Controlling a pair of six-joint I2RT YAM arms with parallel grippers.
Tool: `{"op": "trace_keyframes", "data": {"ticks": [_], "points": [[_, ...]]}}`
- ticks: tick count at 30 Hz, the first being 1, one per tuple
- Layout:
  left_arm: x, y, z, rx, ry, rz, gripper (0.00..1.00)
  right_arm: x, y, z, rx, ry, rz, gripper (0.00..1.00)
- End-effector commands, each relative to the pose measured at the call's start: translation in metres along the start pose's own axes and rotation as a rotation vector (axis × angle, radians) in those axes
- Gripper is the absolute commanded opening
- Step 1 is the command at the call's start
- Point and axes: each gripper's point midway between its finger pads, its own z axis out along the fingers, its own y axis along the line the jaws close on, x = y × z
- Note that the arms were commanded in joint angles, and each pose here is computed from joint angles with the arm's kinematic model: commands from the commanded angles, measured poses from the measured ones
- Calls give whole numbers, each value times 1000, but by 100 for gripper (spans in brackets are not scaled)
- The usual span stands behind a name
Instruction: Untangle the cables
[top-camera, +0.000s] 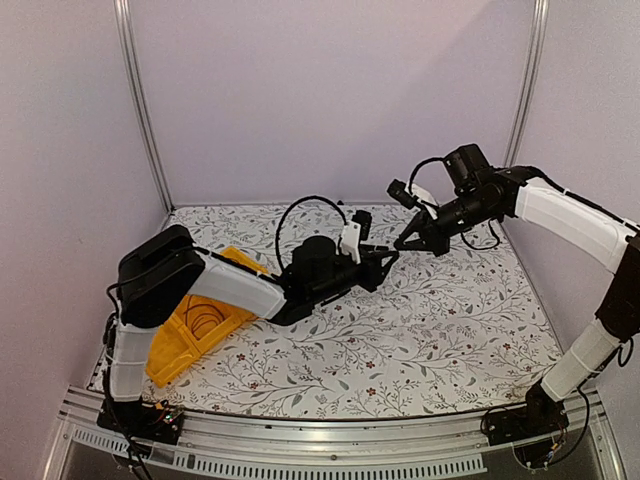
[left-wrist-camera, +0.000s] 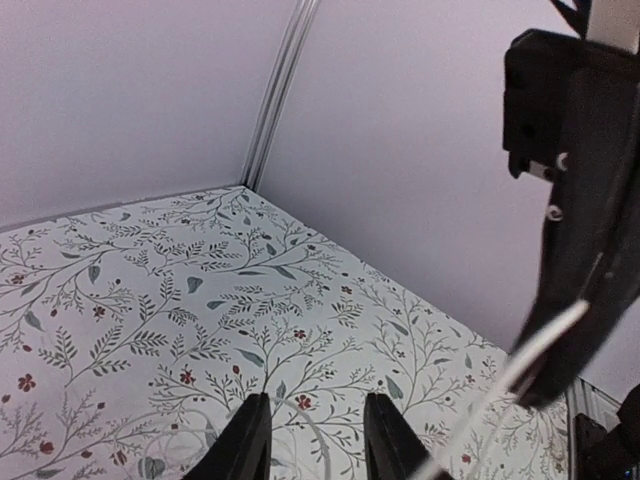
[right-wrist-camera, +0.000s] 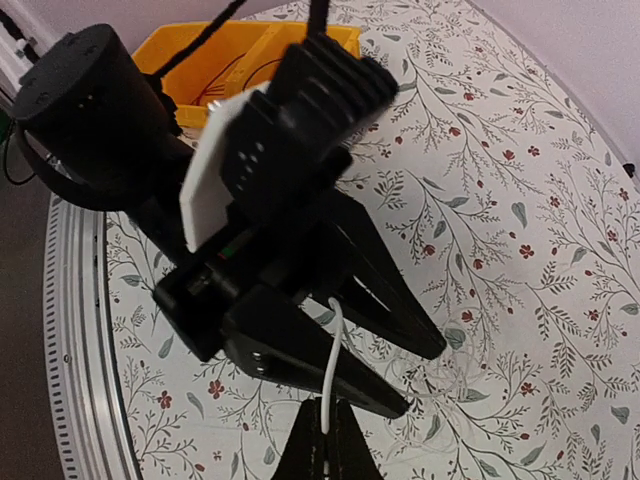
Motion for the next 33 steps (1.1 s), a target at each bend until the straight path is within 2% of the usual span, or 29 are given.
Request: {"op": "trace_keyframes", "data": {"ticks": [1, 4, 7, 17, 26, 33], "points": [[-12, -2, 26, 10, -156, -86, 23, -13, 48, -20, -192, -73, -19, 0], [-4, 2, 34, 16, -175, -92, 6, -22, 67, -35, -264, -111, -61, 0], [1, 9, 36, 1, -180, -96, 0, -33, 80, -53, -278, -147, -111, 0], [37, 35, 60, -33, -114, -95, 0, -97, 126, -139, -304, -323, -302, 0], [60, 48, 80, -45, -68, -120, 15, -127, 142, -180, -265, -408, -389, 0], [64, 68, 73, -92, -55, -152, 9, -140, 146, -208, -191, -463, -456, 0]]}}
